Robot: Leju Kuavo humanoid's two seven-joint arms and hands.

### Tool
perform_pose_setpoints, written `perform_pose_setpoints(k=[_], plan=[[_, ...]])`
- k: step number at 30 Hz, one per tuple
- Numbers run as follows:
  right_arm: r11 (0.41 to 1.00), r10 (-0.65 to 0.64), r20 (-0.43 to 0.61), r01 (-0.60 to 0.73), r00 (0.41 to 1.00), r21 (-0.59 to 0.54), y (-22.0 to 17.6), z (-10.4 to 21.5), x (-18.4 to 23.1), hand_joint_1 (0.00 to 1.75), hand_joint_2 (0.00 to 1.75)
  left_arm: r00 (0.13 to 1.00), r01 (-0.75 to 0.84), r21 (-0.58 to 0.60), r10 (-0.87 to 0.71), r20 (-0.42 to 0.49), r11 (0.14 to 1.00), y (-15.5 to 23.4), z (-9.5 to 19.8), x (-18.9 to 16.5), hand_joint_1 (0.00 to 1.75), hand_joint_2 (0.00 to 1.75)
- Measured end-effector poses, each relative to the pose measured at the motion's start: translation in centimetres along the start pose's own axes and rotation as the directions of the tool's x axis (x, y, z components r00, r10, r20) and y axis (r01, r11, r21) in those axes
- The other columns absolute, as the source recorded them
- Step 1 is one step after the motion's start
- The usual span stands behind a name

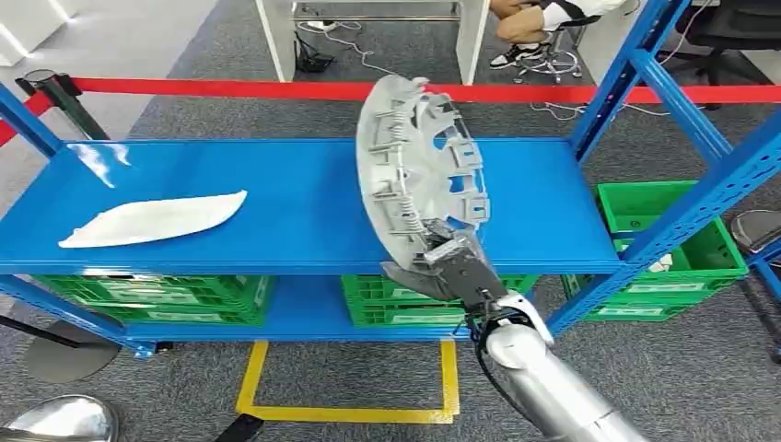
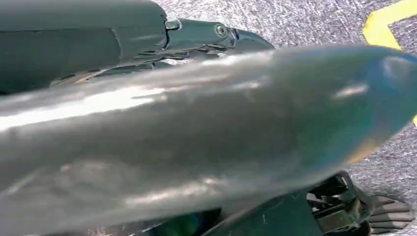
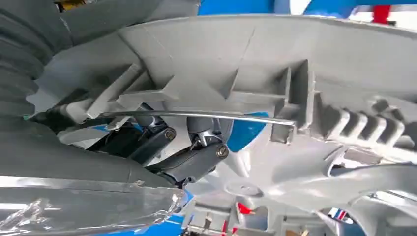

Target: Take the parts from the cabinet and place them on the table.

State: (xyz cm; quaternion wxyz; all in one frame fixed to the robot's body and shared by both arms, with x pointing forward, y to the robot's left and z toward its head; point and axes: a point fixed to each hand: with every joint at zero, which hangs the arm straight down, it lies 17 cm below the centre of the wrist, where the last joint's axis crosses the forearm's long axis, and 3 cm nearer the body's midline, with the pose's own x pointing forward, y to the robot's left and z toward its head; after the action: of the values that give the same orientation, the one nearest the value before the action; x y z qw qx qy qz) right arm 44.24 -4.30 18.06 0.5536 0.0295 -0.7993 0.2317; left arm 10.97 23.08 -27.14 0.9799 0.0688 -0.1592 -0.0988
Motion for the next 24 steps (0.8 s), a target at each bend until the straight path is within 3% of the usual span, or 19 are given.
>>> perform_pose_setpoints(k=[10,11,19,24], plan=[[0.988,-0.127,0.021,0.128,0.992,-0.082,-2.3,0.9,0.6,1.75,1.75,0.999,0.018,0.024,-0.019,0.044,1.000,0.4,-0.1,1.1,0.00,0.00],[0.986,-0.137,0.023,0.139,0.990,-0.087,-2.5,1.0,0.7,1.75,1.75,0.999,0.019,0.029,-0.020,0.050,0.999,0.5,-0.1,1.3,0.00,1.75],[0.953,-0.250,0.093,0.262,0.964,-0.154,-4.6,2.2,2.1,1.75,1.75,0.979,0.015,0.100,-0.034,0.200,0.995,2.0,-0.1,4.9,0.00,1.75],[0.938,-0.290,0.203,0.320,0.935,-0.135,-5.6,2.7,5.6,1.75,1.75,0.968,-0.002,0.081,-0.018,0.250,0.997,1.8,0.0,6.7,0.00,1.75]])
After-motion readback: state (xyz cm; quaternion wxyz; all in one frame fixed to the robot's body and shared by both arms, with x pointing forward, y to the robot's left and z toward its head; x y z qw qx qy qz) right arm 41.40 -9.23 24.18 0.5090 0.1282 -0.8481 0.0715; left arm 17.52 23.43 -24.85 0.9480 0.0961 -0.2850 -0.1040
